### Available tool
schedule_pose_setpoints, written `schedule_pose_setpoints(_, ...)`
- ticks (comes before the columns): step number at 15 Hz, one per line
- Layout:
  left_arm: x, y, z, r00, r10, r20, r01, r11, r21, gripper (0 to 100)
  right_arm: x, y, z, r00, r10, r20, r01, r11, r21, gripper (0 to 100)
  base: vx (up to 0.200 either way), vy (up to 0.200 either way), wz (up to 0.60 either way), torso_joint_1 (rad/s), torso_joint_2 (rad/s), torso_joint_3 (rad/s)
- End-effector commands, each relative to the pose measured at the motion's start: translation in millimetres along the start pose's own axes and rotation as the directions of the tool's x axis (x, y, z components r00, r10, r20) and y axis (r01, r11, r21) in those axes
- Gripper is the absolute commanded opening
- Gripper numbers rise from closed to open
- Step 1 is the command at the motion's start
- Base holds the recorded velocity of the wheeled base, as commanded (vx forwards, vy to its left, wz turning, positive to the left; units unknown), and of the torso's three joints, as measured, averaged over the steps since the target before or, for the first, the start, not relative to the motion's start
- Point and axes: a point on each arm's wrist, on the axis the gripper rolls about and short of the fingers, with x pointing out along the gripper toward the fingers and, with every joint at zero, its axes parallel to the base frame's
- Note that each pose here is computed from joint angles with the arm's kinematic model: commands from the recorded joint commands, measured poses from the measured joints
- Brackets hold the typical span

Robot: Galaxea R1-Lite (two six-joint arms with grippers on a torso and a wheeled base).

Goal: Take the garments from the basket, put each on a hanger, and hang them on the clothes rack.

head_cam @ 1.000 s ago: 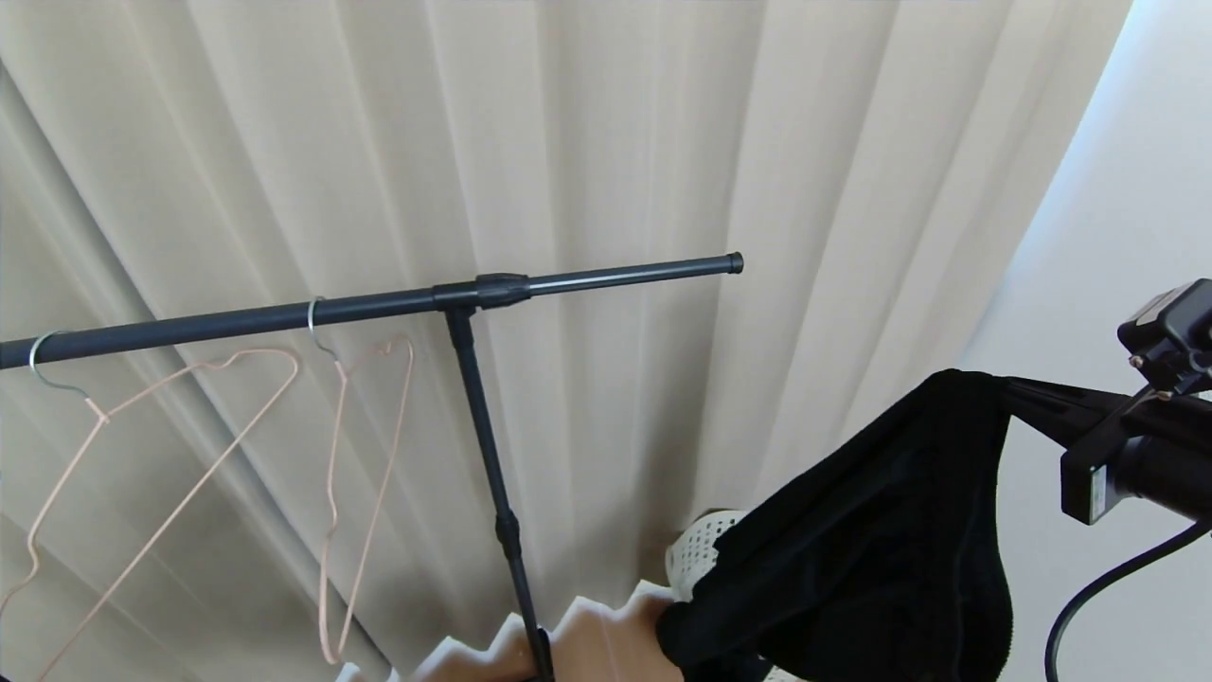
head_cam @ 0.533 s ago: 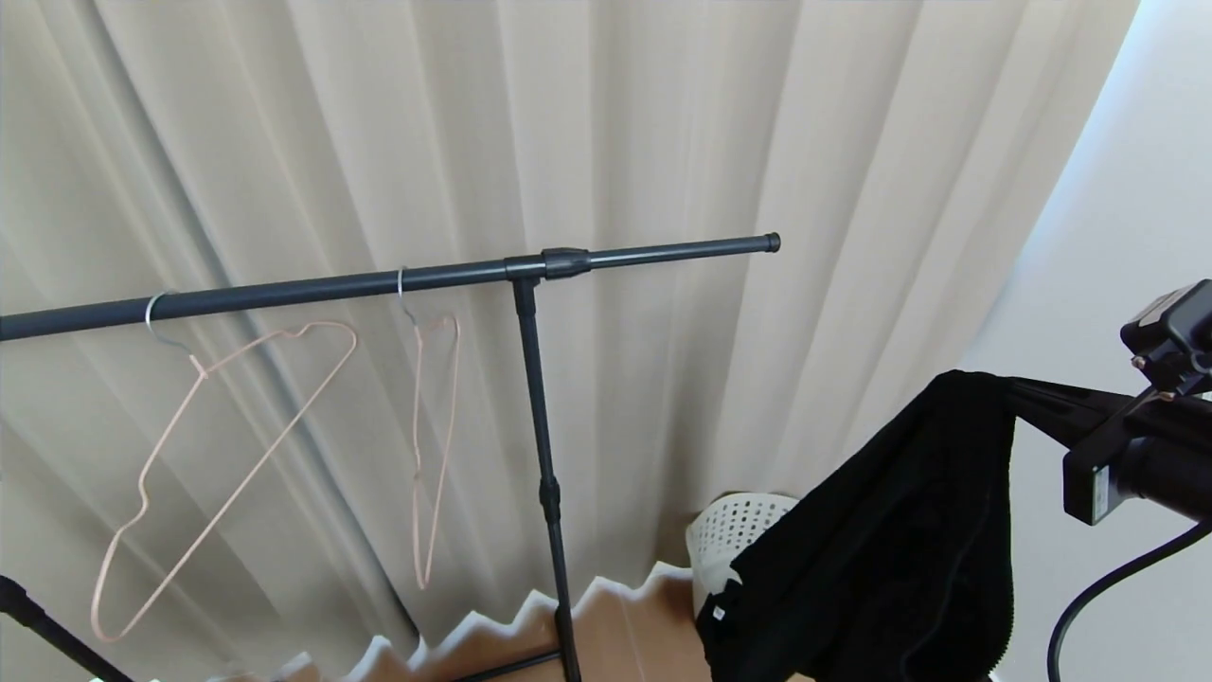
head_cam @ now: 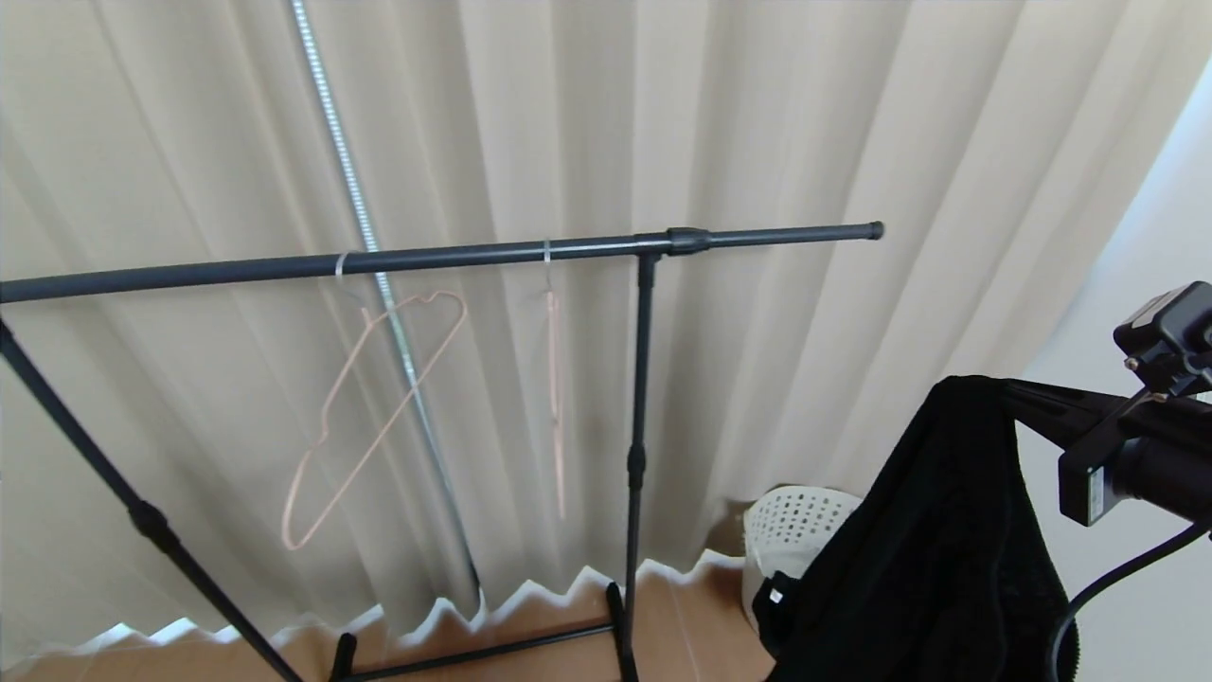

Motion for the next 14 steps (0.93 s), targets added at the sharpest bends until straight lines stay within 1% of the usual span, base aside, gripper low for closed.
schedule_pose_setpoints(1,0.0,0.0,0.1,1.0,0.0,0.001,0.0,1.0,0.0,100,0.3,0.2,-0.6,1.0,0.001,-0.003,-0.001,1.0,0.0,0,0.0,0.0,0.6,0.007,0.0,0.002)
schedule_pose_setpoints(2,0.0,0.0,0.1,1.0,0.0,0.001,0.0,1.0,0.0,100,0.0,0.1,-0.4,1.0,0.001,-0.001,-0.001,1.0,0.0,0,0.0,0.0,0.6,0.002,0.0,-0.002)
schedule_pose_setpoints(5,0.0,0.0,0.1,1.0,-0.001,0.001,0.001,1.0,0.0,100,-0.4,0.1,-0.2,1.0,0.0,0.0,0.0,1.0,0.0,0,0.0,0.0,0.0,0.0,0.0,0.0)
schedule_pose_setpoints(12,0.0,0.0,0.1,1.0,-0.001,0.001,0.001,1.0,0.002,100,-0.4,0.4,-1.0,1.0,0.001,-0.003,-0.001,1.0,0.0,0,0.0,0.2,0.0,0.004,0.01,-0.001)
schedule_pose_setpoints(14,0.0,0.0,0.1,1.0,-0.001,0.001,0.001,1.0,0.0,100,-0.4,0.3,-0.6,1.0,0.001,-0.001,-0.001,1.0,0.0,0,-0.2,0.0,0.0,0.0,0.0,0.002)
